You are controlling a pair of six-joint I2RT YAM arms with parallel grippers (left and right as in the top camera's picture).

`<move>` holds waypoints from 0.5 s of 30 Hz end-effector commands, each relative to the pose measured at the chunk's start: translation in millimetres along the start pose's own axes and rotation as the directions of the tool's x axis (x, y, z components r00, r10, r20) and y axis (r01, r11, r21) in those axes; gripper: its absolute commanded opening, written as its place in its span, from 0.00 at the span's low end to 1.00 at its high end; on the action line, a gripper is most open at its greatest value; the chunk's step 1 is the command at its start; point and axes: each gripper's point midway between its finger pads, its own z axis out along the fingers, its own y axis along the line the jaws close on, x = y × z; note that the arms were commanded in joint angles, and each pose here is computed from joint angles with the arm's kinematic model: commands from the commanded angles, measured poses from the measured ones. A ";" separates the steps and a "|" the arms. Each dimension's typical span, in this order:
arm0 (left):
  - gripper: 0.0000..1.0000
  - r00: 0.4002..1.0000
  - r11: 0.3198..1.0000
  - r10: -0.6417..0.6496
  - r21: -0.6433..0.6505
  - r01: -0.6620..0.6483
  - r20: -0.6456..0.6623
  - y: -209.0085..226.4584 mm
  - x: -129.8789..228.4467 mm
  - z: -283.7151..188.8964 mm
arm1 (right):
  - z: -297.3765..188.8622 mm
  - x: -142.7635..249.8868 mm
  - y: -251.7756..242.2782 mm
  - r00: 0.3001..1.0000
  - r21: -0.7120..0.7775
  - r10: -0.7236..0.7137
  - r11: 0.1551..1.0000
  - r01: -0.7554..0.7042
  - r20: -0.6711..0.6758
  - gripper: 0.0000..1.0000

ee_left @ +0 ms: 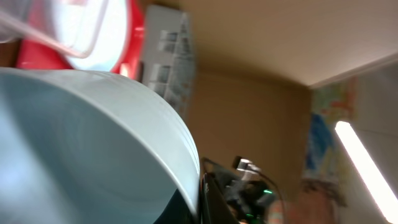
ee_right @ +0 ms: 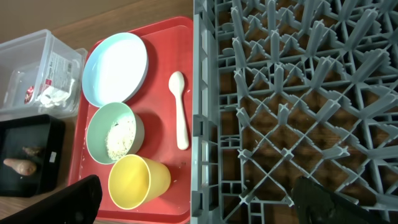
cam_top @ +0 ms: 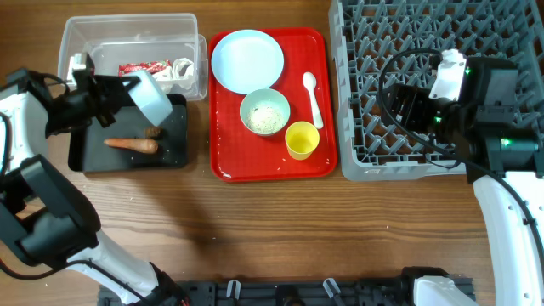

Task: Sort waste into correct bins and load items into the dishwasher rack
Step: 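Return the emptied bowl to the red tray with the left gripper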

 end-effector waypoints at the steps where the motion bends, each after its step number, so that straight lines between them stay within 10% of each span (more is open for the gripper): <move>1: 0.04 0.972 0.893 0.230 -0.385 -0.233 -0.053 6.3 24.0 20.6 | -0.8 -7.1 5.5 1.000 -0.021 -0.006 1.000 0.006 0.014 1.00; 8: 0.04 0.801 0.359 0.373 -0.723 -0.590 -0.469 70.2 84.8 112.0 | -0.8 -7.7 5.7 1.000 -0.022 -0.008 1.000 0.009 0.016 1.00; 15: 0.04 0.738 0.172 0.277 -0.724 -0.668 -0.615 125.0 133.6 167.6 | -0.8 -6.3 5.4 1.000 -0.020 -0.006 1.000 0.006 0.010 1.00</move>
